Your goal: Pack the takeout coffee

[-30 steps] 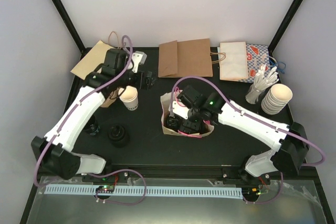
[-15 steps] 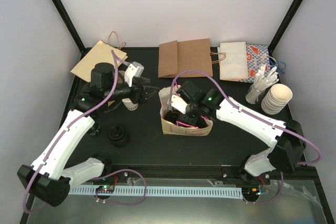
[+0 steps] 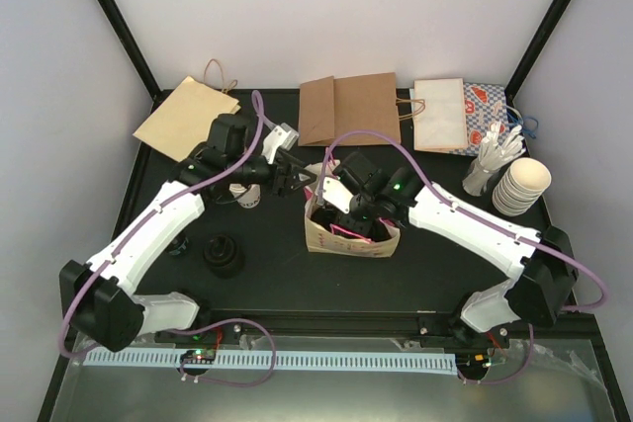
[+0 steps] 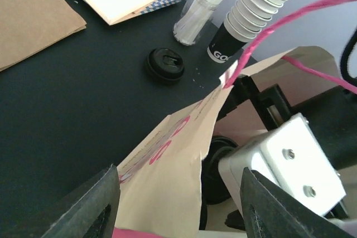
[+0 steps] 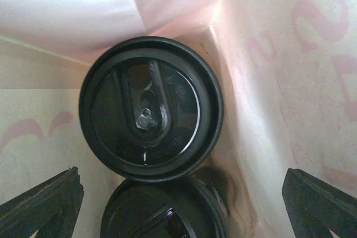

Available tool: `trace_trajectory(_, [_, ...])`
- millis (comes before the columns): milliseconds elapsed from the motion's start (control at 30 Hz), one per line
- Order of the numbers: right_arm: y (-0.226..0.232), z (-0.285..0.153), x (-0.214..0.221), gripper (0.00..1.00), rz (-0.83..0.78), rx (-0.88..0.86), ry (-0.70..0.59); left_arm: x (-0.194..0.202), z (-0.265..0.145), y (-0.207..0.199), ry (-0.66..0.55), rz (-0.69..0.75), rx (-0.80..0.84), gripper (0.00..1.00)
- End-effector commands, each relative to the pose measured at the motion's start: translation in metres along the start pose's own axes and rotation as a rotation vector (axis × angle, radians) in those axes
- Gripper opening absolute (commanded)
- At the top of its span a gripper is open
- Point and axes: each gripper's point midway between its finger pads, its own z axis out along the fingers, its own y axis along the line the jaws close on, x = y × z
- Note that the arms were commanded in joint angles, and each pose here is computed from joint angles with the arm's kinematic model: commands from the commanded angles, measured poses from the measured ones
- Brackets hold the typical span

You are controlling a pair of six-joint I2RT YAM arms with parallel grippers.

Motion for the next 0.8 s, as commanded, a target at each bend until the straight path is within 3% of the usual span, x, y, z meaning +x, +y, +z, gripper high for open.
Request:
trace_trajectory(0, [-0.007, -0.018, -0.017, 1.00, 0.014, 0.029, -0.095, -0.014, 0.003, 0.003, -0.001, 0.038, -0.034, 0.60])
trace_trajectory(500, [-0.016, -0.069, -0.044, 1.00, 0.012, 0.108, -0.348, 0.001, 0.019, 0.042, 0.152, -0.096, -0.176, 0.54])
trace_trajectory(767, [-0.016, -0.104, -0.060, 1.00, 0.037, 0.134, -0.541, -0.003, 0.021, 0.043, 0.150, -0.110, -0.174, 0.54])
